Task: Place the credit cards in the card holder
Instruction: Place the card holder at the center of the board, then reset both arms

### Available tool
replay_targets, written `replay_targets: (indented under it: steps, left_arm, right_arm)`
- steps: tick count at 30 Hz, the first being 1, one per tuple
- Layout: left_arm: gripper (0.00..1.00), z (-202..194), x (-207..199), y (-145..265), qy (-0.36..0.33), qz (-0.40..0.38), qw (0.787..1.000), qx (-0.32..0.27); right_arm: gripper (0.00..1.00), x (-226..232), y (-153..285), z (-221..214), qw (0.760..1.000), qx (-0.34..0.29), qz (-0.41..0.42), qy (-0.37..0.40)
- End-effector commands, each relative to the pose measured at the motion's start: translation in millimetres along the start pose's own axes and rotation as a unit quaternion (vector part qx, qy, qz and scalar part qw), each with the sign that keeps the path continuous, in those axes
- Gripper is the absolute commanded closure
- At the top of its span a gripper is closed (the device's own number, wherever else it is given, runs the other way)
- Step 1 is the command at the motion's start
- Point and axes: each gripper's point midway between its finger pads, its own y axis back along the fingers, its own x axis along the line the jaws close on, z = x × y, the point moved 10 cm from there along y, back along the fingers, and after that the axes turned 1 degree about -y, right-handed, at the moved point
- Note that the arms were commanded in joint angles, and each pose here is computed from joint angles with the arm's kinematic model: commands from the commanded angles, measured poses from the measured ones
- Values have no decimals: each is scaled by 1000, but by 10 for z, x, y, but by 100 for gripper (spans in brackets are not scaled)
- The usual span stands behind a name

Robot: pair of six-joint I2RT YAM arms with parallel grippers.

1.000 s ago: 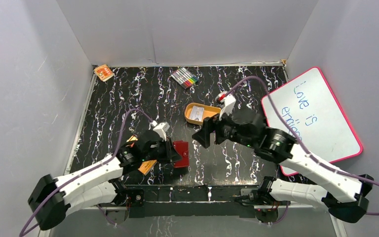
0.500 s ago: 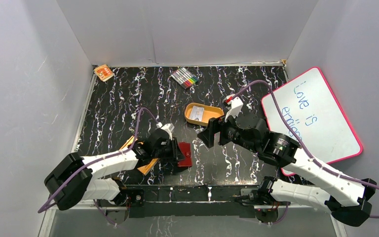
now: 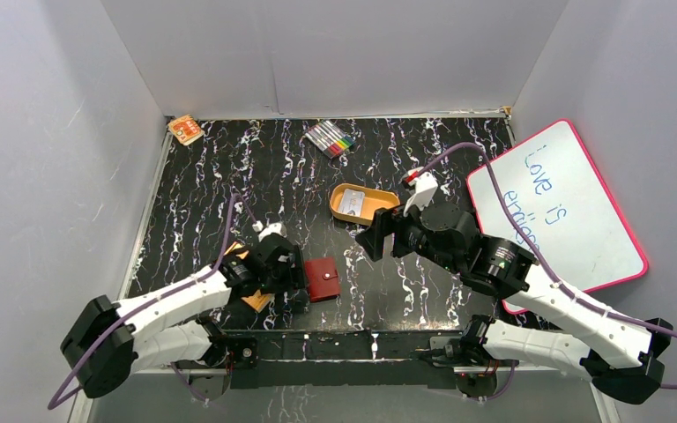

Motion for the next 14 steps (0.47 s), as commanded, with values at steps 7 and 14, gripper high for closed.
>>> replay_targets:
  steps: [7, 14]
  left_arm:
    - [30, 583, -120, 1132, 33, 2, 984, -178]
    - [28, 751, -100, 1629, 21, 1, 972, -235]
  right_arm:
    - [2, -142, 154, 245, 983, -88, -139, -84]
    - [1, -196, 207, 320, 974, -111, -179, -84]
